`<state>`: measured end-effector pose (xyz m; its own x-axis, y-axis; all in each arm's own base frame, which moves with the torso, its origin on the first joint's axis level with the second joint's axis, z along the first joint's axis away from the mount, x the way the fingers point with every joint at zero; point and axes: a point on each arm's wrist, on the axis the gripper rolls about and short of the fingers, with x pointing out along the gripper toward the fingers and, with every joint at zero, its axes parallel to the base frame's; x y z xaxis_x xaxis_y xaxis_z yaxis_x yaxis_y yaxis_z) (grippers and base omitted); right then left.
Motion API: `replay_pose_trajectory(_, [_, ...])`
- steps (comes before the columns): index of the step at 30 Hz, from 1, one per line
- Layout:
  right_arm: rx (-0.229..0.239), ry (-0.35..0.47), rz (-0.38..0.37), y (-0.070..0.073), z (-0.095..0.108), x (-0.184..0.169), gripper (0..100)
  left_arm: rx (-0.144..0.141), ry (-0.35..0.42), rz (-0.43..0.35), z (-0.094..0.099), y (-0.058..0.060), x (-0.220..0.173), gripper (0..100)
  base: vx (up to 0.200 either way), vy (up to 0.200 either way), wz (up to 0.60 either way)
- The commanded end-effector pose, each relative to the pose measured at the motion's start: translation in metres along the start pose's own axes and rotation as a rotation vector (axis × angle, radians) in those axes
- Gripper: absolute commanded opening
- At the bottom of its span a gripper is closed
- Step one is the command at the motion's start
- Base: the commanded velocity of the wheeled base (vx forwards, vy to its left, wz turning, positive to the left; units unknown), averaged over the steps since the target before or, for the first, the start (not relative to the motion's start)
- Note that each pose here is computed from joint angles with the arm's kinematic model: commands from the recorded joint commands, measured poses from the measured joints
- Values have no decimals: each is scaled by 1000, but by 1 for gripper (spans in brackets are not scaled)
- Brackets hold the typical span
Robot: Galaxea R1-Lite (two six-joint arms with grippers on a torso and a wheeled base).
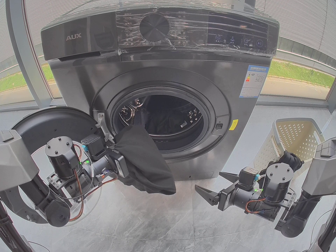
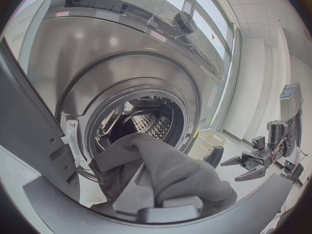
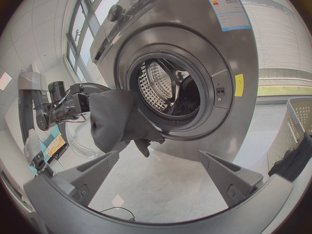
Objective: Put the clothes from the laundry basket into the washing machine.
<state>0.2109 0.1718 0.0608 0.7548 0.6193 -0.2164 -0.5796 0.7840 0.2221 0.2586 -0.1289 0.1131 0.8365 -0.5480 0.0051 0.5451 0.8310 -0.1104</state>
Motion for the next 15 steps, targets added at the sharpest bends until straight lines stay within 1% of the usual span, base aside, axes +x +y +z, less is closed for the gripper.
replay_pose_trajectory(1, [8, 26, -50, -14, -7, 6, 100, 20, 25, 10, -3, 1, -9, 0, 0, 0, 0])
replay_pose_trajectory(3, [13, 12, -70, -20, -5, 10, 100, 32, 45, 15, -7, 2, -12, 0, 0, 0, 0])
replay_pose_trajectory(5, [13, -13, -91, -26, 0, 12, 100, 32, 53, 30, -9, 5, -13, 0, 0, 0, 0])
replay_pose_trajectory(7, [16, -27, -101, -29, 3, 14, 100, 33, 54, 34, -9, 7, -13, 0, 0, 0, 0])
replay_pose_trajectory(10, [18, -30, -104, -30, 4, 14, 100, 33, 57, 28, -10, 5, -13, 0, 0, 0, 0])
replay_pose_trajectory(15, [17, -32, -102, -30, 4, 15, 100, 32, 71, 33, -13, 6, -13, 0, 0, 0, 0])
